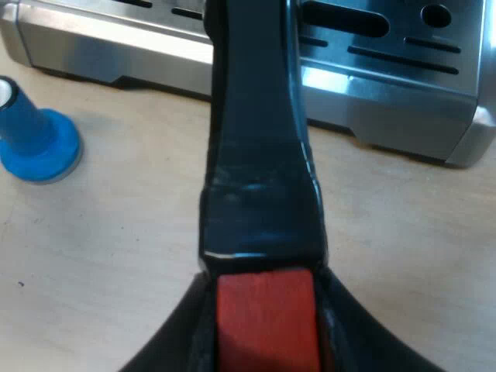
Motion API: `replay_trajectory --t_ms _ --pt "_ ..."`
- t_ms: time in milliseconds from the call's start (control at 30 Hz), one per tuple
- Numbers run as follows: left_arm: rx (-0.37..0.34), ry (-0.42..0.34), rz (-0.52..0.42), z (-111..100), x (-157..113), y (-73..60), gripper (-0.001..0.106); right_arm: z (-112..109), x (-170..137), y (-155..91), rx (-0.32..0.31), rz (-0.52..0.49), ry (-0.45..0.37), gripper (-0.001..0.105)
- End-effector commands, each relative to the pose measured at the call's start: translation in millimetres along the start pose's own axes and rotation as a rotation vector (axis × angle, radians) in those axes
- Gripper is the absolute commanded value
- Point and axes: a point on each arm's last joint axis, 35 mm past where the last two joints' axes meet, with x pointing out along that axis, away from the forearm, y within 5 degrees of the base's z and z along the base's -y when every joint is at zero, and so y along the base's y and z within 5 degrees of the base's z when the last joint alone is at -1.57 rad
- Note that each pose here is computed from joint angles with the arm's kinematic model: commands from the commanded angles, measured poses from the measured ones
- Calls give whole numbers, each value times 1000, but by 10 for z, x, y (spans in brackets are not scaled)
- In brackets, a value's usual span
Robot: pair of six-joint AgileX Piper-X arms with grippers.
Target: Grind coffee beans and then tamp
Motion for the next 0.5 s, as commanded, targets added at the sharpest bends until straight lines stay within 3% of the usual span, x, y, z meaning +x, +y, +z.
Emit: replay_trajectory --t_ms 33,233,400,500 --pt "1 4 -12 -26 -69 -34 62 -104 -85 -51 14 -5 -77 0" --pt "-11 33 -10 -78 -105 -45 62 -309 -143 -78 14 48 -120 0" --pt "-13 39 -10 -77 -113 -48 62 -485 -148 -16 -88 98 -136 0" --pt "-21 59 -8 -90 -124 -51 62 -535 -136 36 -118 132 -150 0"
